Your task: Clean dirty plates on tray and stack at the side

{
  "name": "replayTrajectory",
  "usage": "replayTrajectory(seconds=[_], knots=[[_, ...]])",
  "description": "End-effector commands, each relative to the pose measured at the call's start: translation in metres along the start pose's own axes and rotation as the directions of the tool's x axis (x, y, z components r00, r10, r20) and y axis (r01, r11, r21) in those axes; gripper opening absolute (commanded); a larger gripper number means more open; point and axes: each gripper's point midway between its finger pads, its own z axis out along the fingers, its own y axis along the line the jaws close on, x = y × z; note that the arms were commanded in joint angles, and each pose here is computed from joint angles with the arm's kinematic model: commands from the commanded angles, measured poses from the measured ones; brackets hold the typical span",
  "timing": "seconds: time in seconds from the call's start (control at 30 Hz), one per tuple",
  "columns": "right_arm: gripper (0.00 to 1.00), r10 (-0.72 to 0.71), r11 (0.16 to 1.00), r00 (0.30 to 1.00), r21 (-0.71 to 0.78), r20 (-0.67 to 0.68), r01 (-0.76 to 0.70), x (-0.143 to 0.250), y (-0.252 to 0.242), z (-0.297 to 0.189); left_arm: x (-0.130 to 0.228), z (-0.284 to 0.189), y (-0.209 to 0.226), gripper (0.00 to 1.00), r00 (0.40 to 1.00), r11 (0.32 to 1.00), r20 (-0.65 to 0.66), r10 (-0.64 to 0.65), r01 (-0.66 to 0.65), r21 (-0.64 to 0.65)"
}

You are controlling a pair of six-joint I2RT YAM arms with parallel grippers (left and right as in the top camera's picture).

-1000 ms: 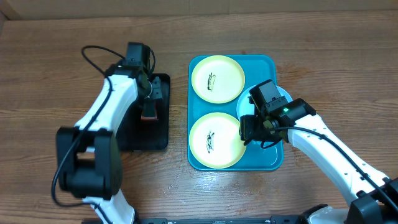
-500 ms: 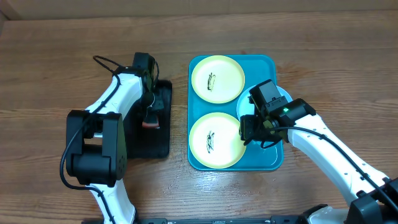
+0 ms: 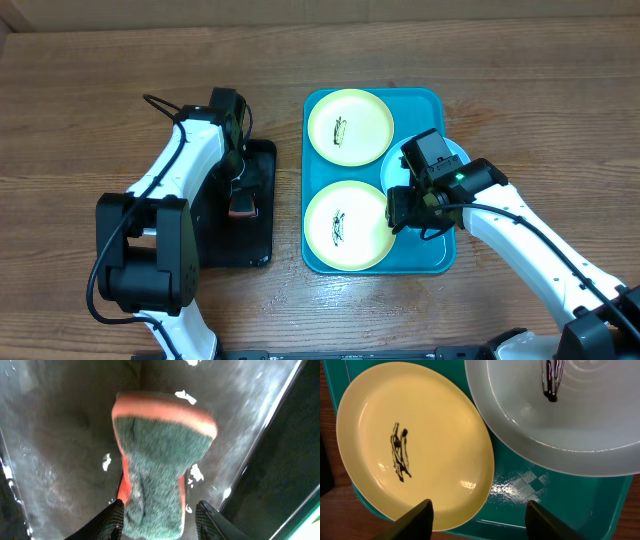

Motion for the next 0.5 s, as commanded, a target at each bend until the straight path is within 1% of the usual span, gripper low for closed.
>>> replayTrajectory(seconds=[0.0, 0.07, 0.17, 0.2, 0.27, 0.33, 0.47], knots=[[0.61, -0.011, 1.000, 1.000, 0.001, 0.010, 0.011, -0.001, 0.001, -0.003, 0.004, -0.004, 0.003, 0.47, 1.000, 1.000, 0.010, 0.005, -0.005, -0.031], [0.62, -0.010, 1.000, 1.000, 0.002, 0.007, 0.010, -0.001, 0.000, -0.003, 0.005, 0.000, 0.003, 0.44, 1.000, 0.999, 0.012, 0.010, -0.009, -0.040], [0.63, -0.010, 1.000, 1.000, 0.001, 0.010, 0.010, -0.001, 0.001, -0.003, 0.002, 0.011, 0.004, 0.37, 0.999, 0.999, 0.039, 0.016, -0.014, -0.051], [0.63, -0.010, 1.000, 1.000, 0.001, 0.010, 0.010, -0.001, 0.001, -0.003, 0.001, 0.015, 0.003, 0.33, 0.999, 0.999, 0.049, 0.017, -0.015, -0.047], [0.64, -0.010, 1.000, 1.000, 0.001, 0.010, 0.010, -0.001, 0.001, -0.003, -0.001, 0.025, 0.003, 0.23, 0.998, 0.999, 0.068, 0.017, -0.014, -0.041], [0.65, -0.010, 1.000, 1.000, 0.001, 0.010, 0.010, -0.001, 0.001, -0.003, -0.002, 0.029, 0.002, 0.04, 0.997, 0.999, 0.078, 0.017, -0.014, -0.037], [0.65, -0.009, 1.000, 1.000, 0.006, -0.001, 0.009, 0.001, -0.001, -0.003, -0.011, 0.012, 0.004, 0.04, 0.995, 0.998, 0.096, 0.019, -0.014, -0.055]])
